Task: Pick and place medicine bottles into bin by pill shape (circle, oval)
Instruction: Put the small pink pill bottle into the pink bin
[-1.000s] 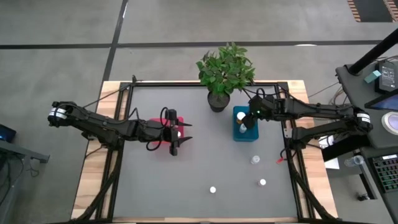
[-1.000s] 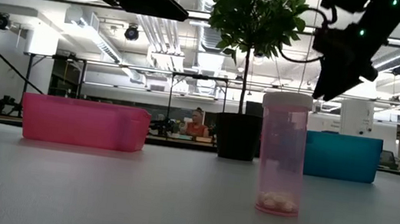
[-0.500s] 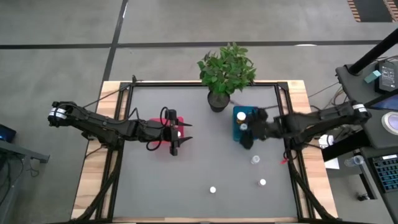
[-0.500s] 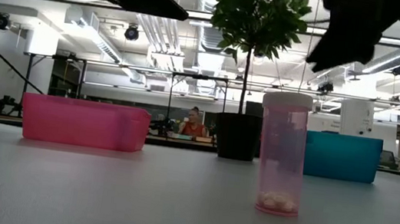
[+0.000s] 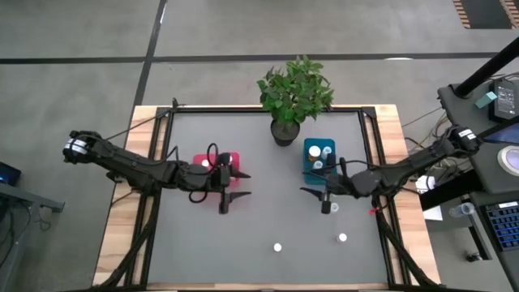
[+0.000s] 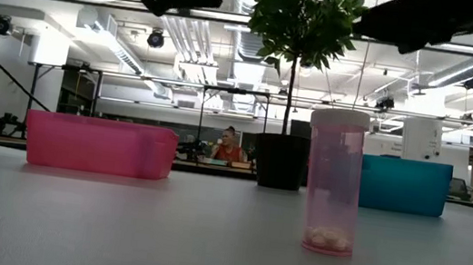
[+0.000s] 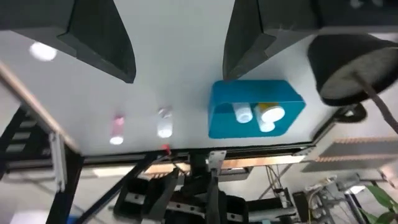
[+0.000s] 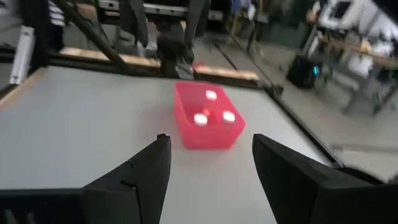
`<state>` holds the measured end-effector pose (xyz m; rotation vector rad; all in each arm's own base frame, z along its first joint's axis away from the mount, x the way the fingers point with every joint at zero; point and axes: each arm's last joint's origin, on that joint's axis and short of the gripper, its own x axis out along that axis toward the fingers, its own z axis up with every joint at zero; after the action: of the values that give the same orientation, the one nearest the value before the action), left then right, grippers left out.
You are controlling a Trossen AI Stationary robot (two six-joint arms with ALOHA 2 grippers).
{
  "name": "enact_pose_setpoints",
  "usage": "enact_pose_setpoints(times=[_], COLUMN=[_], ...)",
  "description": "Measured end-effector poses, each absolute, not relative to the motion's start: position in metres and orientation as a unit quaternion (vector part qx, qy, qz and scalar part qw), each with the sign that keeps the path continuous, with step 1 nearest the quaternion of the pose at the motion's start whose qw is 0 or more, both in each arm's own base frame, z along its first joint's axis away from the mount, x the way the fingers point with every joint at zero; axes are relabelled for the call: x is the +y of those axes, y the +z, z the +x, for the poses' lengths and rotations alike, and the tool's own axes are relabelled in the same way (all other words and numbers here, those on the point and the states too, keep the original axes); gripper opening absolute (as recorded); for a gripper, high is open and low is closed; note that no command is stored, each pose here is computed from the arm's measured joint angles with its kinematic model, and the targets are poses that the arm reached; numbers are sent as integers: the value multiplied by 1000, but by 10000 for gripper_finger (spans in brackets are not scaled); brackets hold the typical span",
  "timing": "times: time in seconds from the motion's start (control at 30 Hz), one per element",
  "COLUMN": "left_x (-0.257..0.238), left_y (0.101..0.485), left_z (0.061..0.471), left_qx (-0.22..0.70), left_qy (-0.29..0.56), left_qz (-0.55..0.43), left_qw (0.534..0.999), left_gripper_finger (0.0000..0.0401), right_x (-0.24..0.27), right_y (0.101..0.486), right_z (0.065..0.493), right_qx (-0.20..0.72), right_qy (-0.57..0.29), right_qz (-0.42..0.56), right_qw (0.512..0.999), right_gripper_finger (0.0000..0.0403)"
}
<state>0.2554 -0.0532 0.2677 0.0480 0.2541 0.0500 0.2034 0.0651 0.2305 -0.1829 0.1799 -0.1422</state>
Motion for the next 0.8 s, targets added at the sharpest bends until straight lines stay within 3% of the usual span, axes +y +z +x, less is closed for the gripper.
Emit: enact_pose_setpoints(times=[0.23,0.47,0.8], left_x=[-76,-98,-126], left_y=[272,279,308], left_z=[263,300,345], left_qx=[124,132,254], left_qy=[25,12,8], left_qz=[-22,-23,10], left_qw=[992,991,967], left_gripper_finger=[221,221,221], right_x=[58,50,44], right_y=[228,227,229], right_z=[183,169,155], right_qx=[6,-72,-101], right_qy=[-20,10,6], right_qz=[-108,-128,-121], right_qw=[994,989,987], right_gripper_finger=[215,215,215])
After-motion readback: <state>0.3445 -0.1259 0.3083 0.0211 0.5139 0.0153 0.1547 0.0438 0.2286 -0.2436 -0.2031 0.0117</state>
